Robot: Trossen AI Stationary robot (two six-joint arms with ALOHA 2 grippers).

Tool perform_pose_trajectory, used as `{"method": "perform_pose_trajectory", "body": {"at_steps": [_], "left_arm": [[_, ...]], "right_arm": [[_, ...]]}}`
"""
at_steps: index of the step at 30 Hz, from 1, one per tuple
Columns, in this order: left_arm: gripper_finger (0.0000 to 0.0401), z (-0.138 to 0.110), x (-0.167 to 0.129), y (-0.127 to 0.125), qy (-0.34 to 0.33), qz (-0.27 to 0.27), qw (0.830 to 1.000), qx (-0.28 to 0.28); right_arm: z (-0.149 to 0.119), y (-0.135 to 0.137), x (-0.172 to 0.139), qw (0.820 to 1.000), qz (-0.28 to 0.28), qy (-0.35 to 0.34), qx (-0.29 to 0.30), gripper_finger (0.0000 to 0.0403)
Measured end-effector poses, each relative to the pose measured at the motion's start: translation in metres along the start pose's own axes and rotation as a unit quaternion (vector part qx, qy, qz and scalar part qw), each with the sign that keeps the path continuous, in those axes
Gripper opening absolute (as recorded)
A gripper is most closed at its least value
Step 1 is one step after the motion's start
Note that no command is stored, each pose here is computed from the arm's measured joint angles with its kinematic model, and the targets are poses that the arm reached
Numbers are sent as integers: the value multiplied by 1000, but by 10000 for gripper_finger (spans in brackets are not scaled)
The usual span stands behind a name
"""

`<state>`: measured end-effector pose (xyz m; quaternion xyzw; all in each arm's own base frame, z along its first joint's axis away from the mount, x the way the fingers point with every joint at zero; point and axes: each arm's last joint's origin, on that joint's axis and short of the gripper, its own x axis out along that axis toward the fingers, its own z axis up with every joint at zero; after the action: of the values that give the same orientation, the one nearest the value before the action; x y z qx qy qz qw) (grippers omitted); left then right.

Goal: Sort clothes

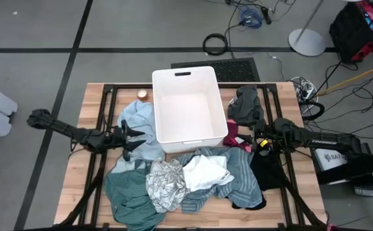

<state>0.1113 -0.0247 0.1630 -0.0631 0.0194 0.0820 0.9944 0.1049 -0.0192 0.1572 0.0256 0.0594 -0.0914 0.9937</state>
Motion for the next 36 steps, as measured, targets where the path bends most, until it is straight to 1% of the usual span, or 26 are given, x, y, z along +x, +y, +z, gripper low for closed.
{"method": "perform_pose_trajectory", "body": {"at_steps": [4,8,12,14,16,18,21,24,27,31,36], "left_arm": [[185,1,0,0,-6,-1,1000,-3],[185,3,0,0,-13,-2,1000,-9],[185,8,0,-1,-35,-6,996,-78],[185,11,-1,0,-55,5,994,-93],[185,17,-1,-1,-82,4,991,-106],[185,26,-2,-2,-98,-1,991,-93],[185,48,-4,-4,-132,-5,989,-67],[185,70,-7,-7,-154,-13,988,-33],[185,91,-8,-10,-147,-30,989,-2],[185,116,-6,-17,-120,-49,991,18],[185,134,7,-28,-78,-62,993,56]], "right_arm": [[2,0,0,1000,0,-8,1,236],[6,0,0,999,3,-33,33,236],[11,0,-1,998,3,-59,36,236],[16,1,-1,996,5,-81,39,236],[21,1,-2,993,9,-107,53,236],[27,1,-4,987,15,-139,78,236],[36,1,-7,974,31,-185,125,236],[42,2,-8,968,42,-195,153,236],[51,3,-9,965,61,-195,162,236],[71,6,-9,960,94,-192,179,235],[102,9,-6,958,127,-189,173,235]]}}
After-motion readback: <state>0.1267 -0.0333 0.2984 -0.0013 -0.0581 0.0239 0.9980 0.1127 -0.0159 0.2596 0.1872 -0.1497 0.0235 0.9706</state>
